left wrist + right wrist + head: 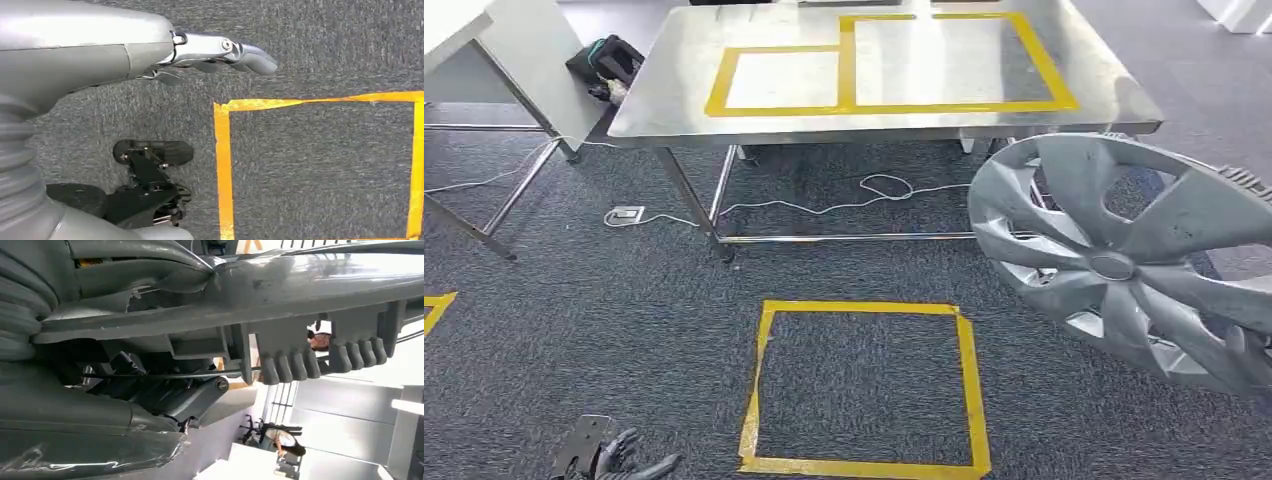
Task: Take the parts from the cabinet and place them on the table.
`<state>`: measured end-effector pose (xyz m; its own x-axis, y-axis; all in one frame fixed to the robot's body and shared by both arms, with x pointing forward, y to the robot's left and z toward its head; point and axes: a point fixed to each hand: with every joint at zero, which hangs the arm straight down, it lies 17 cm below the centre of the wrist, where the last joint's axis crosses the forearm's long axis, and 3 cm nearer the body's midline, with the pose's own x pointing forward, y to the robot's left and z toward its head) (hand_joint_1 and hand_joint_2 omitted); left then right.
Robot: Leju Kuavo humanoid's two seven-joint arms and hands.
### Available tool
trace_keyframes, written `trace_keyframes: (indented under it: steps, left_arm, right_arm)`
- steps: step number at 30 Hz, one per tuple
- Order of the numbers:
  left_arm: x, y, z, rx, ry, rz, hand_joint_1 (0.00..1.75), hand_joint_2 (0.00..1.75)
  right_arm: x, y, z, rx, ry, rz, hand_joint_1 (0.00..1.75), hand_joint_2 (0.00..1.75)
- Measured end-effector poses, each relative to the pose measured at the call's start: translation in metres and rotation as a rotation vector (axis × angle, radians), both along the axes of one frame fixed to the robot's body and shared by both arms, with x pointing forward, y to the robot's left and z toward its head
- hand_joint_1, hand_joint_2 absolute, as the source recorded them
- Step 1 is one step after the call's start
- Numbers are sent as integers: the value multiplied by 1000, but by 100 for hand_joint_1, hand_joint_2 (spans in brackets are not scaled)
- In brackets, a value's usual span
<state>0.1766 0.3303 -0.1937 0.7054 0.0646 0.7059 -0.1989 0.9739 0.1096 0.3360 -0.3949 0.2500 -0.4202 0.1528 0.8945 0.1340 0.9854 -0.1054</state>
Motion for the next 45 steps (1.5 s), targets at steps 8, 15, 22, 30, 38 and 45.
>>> trace_keyframes:
  steps: [8, 15, 22, 30, 38, 45]
  left_arm:
    - [2, 0, 0, -2, -7, -7, 0, 175]
    - [1, -4, -2, -7, 0, -1, 0, 175]
    - [0, 0, -2, 1, 1, 2, 0, 175]
    - [0, -1, -3, 0, 3, 3, 0, 175]
    - [0, -3, -3, -4, 6, 4, 0, 175]
    - [1, -5, -4, -15, 5, 5, 0, 175]
  right_arm:
    - [0, 1, 1, 3, -2, 5, 175, 175]
    - [1, 3, 3, 5, -7, 13, 175, 175]
    - [2, 4, 5, 7, -11, 19, 175, 175]
    - [1, 4, 4, 7, -10, 19, 175, 175]
    - [2, 3, 5, 0, -13, 10, 175, 175]
    - [3, 2, 9, -2, -24, 3, 175, 175]
